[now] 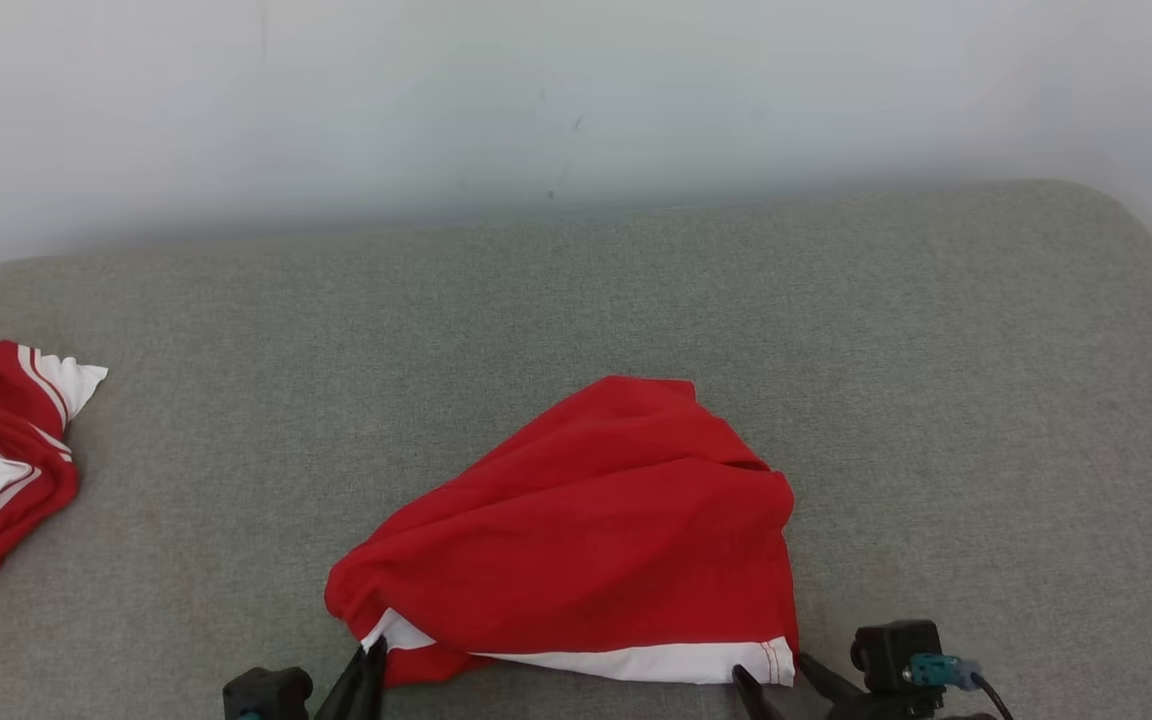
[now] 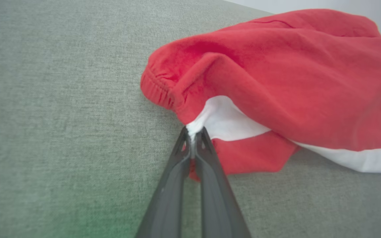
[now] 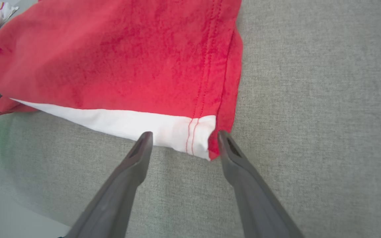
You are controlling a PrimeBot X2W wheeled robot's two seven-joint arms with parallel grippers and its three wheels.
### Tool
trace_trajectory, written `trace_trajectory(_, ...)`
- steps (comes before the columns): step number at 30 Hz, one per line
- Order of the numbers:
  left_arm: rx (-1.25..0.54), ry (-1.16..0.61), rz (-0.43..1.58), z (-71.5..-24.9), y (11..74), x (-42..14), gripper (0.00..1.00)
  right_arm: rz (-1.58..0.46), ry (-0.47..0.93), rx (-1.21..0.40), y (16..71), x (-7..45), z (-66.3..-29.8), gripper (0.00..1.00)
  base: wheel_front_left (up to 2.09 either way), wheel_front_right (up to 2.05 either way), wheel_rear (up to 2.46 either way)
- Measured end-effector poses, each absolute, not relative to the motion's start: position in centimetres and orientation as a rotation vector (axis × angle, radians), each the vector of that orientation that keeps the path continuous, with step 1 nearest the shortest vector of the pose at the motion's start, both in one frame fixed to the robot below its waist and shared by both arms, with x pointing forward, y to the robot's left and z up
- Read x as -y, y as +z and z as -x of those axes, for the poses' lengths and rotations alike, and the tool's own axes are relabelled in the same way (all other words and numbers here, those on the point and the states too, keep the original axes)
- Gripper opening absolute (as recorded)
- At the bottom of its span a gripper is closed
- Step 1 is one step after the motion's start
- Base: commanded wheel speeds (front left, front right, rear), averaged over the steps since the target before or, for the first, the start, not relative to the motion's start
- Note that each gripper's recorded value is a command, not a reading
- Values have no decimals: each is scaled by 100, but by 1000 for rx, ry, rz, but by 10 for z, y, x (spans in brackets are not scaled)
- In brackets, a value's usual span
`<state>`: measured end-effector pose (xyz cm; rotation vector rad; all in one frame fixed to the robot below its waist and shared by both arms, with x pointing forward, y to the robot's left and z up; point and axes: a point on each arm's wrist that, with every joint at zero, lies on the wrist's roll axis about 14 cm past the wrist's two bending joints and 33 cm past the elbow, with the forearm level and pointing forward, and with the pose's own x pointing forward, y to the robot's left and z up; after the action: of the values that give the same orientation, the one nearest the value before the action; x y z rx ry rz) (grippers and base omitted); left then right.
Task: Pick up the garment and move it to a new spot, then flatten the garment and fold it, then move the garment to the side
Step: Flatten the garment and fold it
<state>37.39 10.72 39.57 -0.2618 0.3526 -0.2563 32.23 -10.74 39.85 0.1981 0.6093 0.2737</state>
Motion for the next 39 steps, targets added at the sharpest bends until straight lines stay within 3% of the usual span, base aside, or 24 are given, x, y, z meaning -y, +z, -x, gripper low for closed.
trace_trajectory(7, -354, -251, 259, -376, 395, -109, 0, -197, 303, -635, 392, 98, -328, 100, 0, 0, 0)
trace_trajectory(11, -357, -252, 257, -375, 394, -110, 0, -194, 316, -654, 388, 95, -328, 83, 0, 0, 0)
trace_trajectory(13, -358, -253, 255, -375, 393, -109, 0, -197, 319, -656, 388, 94, -328, 45, 0, 0, 0)
trace_trajectory(14, -358, -254, 255, -375, 393, -109, 0, -197, 320, -653, 389, 94, -330, 30, 0, 0, 0)
trace_trajectory(15, -358, -254, 255, -375, 393, -109, 0, -200, 322, -648, 390, 94, -331, 20, 0, 0, 0)
trace_trajectory(16, -357, -255, 255, -375, 393, -109, 0, -201, 323, -639, 391, 93, -332, 0, 0, 0, 0)
trace_trajectory(21, -301, -258, 270, -381, 408, -108, 0, -233, 307, -525, 414, 98, -344, 0, 0, 0, 0)
trace_trajectory(30, -54, -384, 266, -427, 504, -82, 0, -183, 289, -25, 549, 136, -396, 0, 0, 0, 0)
trace_trajectory(39, -19, -503, 285, -459, 553, -53, 0, -33, 405, 77, 607, 137, -420, 0, 0, 0, 0)
